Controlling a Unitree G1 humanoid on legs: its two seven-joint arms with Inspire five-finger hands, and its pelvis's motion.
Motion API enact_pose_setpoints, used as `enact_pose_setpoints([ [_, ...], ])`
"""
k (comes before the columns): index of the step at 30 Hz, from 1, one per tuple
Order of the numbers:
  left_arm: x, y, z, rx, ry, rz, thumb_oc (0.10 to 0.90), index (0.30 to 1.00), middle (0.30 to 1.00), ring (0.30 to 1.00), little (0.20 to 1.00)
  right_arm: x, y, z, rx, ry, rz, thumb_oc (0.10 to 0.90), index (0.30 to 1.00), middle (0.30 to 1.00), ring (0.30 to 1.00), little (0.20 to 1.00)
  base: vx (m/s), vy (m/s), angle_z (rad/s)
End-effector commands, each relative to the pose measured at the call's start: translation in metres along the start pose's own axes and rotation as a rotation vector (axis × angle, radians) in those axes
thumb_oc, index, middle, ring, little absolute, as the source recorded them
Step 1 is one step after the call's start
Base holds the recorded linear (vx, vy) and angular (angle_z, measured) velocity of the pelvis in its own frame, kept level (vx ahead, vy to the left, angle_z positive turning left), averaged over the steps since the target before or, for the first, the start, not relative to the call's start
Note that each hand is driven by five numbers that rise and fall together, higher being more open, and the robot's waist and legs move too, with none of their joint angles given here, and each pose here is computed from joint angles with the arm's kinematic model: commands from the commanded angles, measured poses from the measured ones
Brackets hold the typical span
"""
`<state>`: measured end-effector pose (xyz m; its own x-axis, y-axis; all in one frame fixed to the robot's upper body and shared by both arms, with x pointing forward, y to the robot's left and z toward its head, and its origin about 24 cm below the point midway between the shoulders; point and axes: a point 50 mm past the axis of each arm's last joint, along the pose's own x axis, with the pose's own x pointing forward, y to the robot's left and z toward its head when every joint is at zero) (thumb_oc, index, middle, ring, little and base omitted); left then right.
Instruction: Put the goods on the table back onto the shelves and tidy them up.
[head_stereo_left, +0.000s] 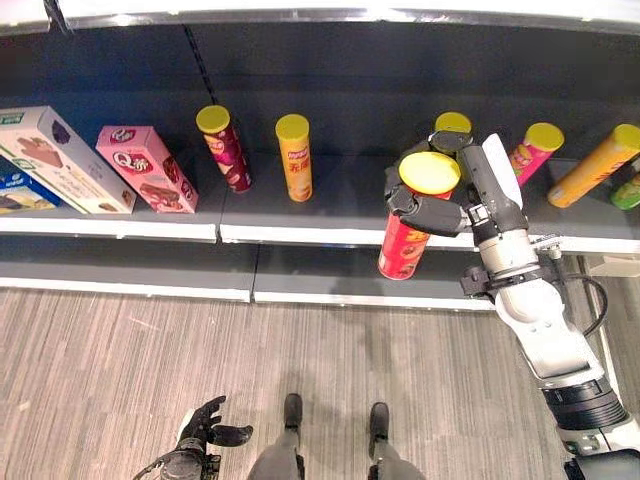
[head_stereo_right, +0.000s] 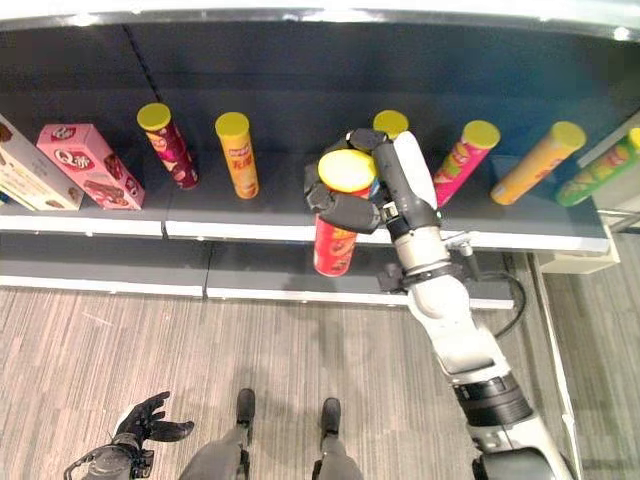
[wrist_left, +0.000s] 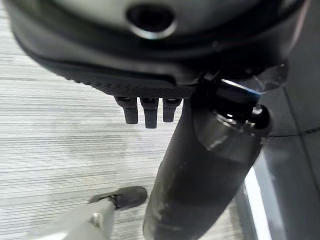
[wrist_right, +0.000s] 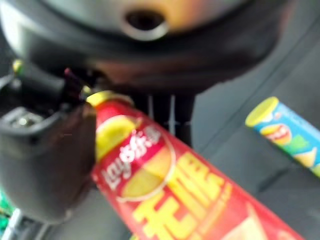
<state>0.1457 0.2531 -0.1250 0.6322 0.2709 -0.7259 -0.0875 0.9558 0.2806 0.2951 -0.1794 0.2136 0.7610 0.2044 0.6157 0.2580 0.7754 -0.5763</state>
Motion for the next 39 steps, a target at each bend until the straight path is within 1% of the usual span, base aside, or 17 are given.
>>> enact_pose_setpoints([
  [1, 0.006, 0.021, 0.023, 0.016, -0.085, 0.085, 0.800, 0.900, 0.900, 0.900, 0.900, 0.032, -0.039, 0.070, -0.067, -0.378, -0.305, 0.400, 0.300, 0.300, 0.300, 0.300, -0.02, -0.018, 0.14],
  [3, 0.006, 0.020, 0.023, 0.014, -0.086, 0.091, 0.800, 0.900, 0.900, 0.900, 0.900, 0.035, -0.037, 0.073, -0.083, -0.392, -0.324, 0.400, 0.300, 0.300, 0.300, 0.300, -0.04, -0.019, 0.11],
  [6, 0.006, 0.021, 0.033, 0.009, -0.135, 0.109, 0.800, 0.900, 0.900, 0.900, 0.900, 0.050, -0.047, 0.080, -0.198, -0.429, -0.451, 0.400, 0.300, 0.300, 0.300, 0.300, -0.06, -0.011, 0.12],
  [7, 0.006, 0.021, 0.033, 0.008, -0.135, 0.109, 0.800, 0.900, 0.900, 0.900, 0.900, 0.051, -0.047, 0.080, -0.198, -0.430, -0.452, 0.400, 0.300, 0.300, 0.300, 0.300, -0.02, -0.013, 0.05],
  [15, 0.006, 0.023, 0.053, -0.034, -0.223, 0.128, 0.800, 0.900, 0.900, 0.900, 0.900, 0.068, -0.083, 0.084, -0.374, -0.440, -0.699, 0.400, 0.300, 0.300, 0.300, 0.300, -0.01, -0.019, 0.20],
  [17, 0.007, 0.023, 0.054, -0.034, -0.224, 0.128, 0.800, 0.900, 0.900, 0.900, 0.900, 0.068, -0.083, 0.085, -0.375, -0.440, -0.700, 0.400, 0.300, 0.300, 0.300, 0.300, -0.01, -0.007, 0.11],
  [18, 0.006, 0.022, 0.054, -0.034, -0.228, 0.128, 0.800, 0.900, 0.900, 0.900, 0.900, 0.070, -0.088, 0.085, -0.392, -0.440, -0.721, 0.400, 0.300, 0.300, 0.300, 0.300, -0.03, -0.013, 0.04],
  [19, 0.006, 0.020, 0.059, -0.037, -0.251, 0.116, 0.800, 0.900, 0.900, 0.900, 0.900, 0.073, -0.098, 0.087, -0.447, -0.442, -0.768, 0.400, 0.300, 0.300, 0.300, 0.300, 0.00, 0.000, 0.00],
  [31, 0.005, 0.019, 0.086, -0.087, -0.360, 0.109, 0.800, 0.900, 0.900, 0.900, 0.900, 0.086, -0.129, 0.095, -0.513, -0.440, -0.906, 0.400, 0.300, 0.300, 0.300, 0.300, -0.01, -0.006, 0.03],
  [35, 0.005, 0.019, 0.086, -0.088, -0.360, 0.109, 0.800, 0.900, 0.900, 0.900, 0.900, 0.086, -0.129, 0.095, -0.513, -0.440, -0.906, 0.400, 0.300, 0.300, 0.300, 0.300, 0.00, -0.005, 0.09],
  [36, 0.004, 0.018, 0.092, -0.095, -0.390, 0.105, 0.800, 0.900, 0.900, 0.900, 0.900, 0.087, -0.135, 0.096, -0.518, -0.435, -0.938, 0.400, 0.300, 0.300, 0.300, 0.300, 0.01, -0.015, 0.35],
  [39, 0.004, 0.014, 0.099, -0.107, -0.415, 0.093, 0.800, 0.900, 0.900, 0.900, 0.900, 0.091, -0.136, 0.097, -0.479, -0.421, -0.973, 0.400, 0.300, 0.300, 0.300, 0.300, 0.00, -0.003, 0.25],
])
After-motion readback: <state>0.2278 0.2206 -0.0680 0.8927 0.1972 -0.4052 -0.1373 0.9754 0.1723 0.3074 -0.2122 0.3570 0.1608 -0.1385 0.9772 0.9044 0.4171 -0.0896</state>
